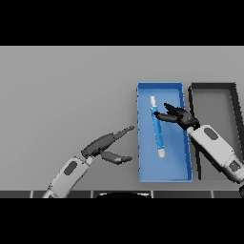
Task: Pick up the blue pipe and place it into the blue bin.
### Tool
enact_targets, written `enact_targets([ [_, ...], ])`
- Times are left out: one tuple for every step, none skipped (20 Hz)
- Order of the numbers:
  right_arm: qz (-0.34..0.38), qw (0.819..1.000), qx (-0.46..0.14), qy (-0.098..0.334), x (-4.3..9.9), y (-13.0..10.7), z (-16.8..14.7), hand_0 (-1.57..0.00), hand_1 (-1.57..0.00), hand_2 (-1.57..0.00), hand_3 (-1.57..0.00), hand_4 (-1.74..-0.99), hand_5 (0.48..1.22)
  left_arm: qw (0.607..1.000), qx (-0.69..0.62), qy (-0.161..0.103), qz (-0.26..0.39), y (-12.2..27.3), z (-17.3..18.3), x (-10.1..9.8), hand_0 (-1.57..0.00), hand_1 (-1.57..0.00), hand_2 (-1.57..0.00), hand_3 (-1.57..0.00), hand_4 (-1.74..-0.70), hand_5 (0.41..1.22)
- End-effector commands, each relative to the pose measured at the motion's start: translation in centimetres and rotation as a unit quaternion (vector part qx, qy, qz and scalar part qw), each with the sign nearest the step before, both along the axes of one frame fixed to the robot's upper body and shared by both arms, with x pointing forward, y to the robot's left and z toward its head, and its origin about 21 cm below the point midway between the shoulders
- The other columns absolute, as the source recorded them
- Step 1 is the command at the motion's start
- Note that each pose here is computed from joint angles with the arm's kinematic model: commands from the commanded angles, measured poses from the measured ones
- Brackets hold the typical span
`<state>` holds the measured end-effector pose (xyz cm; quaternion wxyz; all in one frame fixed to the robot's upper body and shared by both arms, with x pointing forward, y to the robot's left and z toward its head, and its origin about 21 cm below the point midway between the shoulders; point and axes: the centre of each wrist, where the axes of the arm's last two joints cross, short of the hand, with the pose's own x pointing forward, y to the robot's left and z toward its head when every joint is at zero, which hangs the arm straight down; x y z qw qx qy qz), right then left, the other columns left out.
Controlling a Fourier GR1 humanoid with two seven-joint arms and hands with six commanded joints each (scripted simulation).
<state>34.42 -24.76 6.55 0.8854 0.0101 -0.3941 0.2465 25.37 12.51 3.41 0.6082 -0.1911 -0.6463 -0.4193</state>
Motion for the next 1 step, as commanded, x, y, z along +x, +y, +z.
enact_targets([
  [0.001, 1.000, 0.003, -0.001, 0.23, 0.35, 0.00, -0.01, -0.01, -0.01, -0.01, -1.129, 0.677, 1.000, 0.001, 0.000, -0.001, -0.09, -0.17, 0.04, 0.00, 0.00, 0.00, 0.00, -0.92, 0.468],
])
